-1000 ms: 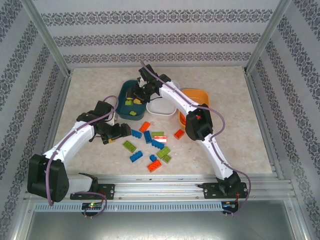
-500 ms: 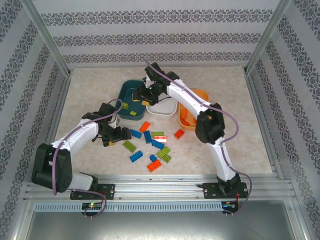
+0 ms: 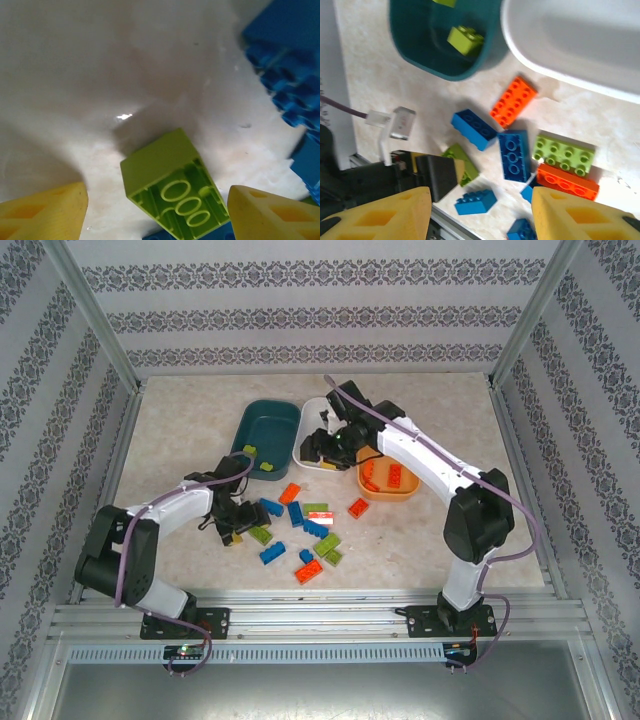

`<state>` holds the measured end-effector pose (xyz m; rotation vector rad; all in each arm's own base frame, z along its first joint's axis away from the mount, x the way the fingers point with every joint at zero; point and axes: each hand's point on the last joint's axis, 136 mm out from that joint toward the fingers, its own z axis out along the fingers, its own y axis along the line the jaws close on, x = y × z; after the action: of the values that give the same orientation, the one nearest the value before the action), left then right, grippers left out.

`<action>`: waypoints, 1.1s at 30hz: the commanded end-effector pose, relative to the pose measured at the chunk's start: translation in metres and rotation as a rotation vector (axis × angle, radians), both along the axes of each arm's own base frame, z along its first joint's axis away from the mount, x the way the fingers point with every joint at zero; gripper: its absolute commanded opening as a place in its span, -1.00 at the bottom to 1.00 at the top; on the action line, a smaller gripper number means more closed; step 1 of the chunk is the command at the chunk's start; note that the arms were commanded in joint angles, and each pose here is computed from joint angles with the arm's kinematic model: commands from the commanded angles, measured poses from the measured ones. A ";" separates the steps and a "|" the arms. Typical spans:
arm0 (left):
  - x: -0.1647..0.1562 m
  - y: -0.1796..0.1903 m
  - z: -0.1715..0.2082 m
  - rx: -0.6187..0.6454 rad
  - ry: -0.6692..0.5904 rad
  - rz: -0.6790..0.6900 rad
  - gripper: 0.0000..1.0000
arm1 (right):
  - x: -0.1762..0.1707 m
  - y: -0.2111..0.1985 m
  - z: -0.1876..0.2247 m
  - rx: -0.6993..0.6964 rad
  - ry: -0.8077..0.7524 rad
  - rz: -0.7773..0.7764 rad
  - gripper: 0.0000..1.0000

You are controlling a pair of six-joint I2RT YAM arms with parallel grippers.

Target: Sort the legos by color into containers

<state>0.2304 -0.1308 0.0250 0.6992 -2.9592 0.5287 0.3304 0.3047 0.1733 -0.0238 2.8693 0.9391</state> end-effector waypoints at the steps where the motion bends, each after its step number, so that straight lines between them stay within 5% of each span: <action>1: 0.003 -0.007 -0.008 -0.016 0.022 0.065 0.44 | -0.004 -0.004 0.008 0.004 -0.055 -0.004 0.11; 10: 0.009 -0.011 -0.012 -0.032 0.020 0.076 0.05 | -0.034 -0.012 0.006 -0.032 -0.056 0.023 0.11; 17: 0.012 -0.011 -0.011 -0.035 0.002 0.058 -0.17 | -0.097 -0.047 -0.025 -0.247 0.007 0.122 0.28; 25: 0.024 -0.009 0.007 -0.057 -0.060 0.023 -0.21 | -0.171 -0.068 -0.072 -0.383 0.057 0.257 0.35; 33: 0.038 -0.002 0.028 -0.042 -0.116 -0.027 -0.21 | -0.185 -0.063 -0.107 -0.429 0.108 0.264 0.30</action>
<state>0.2505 -0.1298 0.0359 0.7177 -2.9810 0.5638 0.1431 0.2443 0.0797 -0.4490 3.1616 0.3963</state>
